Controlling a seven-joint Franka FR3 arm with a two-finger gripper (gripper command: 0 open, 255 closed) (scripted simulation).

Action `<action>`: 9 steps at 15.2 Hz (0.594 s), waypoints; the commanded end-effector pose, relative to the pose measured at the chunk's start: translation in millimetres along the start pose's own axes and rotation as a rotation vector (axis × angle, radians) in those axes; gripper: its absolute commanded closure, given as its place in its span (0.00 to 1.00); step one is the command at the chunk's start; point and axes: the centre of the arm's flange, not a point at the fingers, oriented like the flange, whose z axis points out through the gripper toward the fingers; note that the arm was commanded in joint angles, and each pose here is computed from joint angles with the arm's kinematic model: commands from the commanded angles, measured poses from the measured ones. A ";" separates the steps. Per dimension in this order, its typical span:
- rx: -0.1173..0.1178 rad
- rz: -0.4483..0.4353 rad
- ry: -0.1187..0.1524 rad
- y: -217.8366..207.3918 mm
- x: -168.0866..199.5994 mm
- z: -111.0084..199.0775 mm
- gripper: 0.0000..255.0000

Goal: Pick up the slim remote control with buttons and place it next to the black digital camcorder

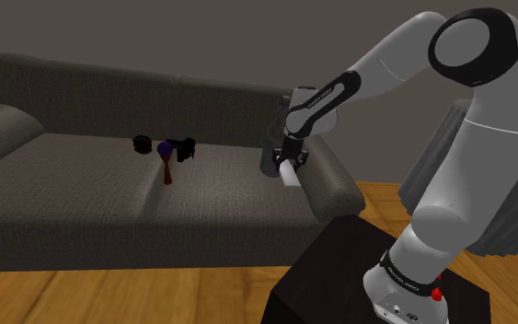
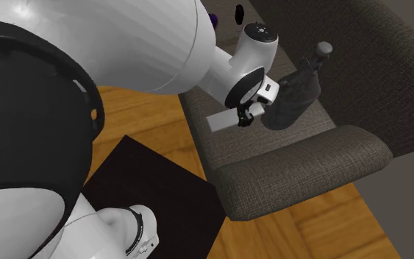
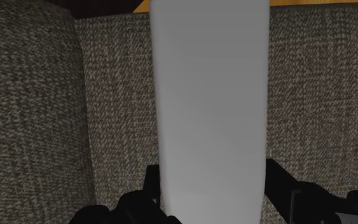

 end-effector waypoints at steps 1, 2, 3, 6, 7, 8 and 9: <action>0.000 0.000 0.000 0.9 1.2 -10.6 1.00; 0.000 0.000 0.000 1.0 1.3 -15.9 1.00; 0.000 0.000 0.000 1.0 1.3 -21.2 1.00; 0.000 0.000 0.000 -19.3 18.1 -26.7 1.00; 0.000 0.000 0.000 -29.5 26.5 -26.8 1.00; 0.000 0.000 0.000 -39.6 34.9 -26.9 1.00; 0.000 0.000 0.000 -49.8 43.4 -27.0 1.00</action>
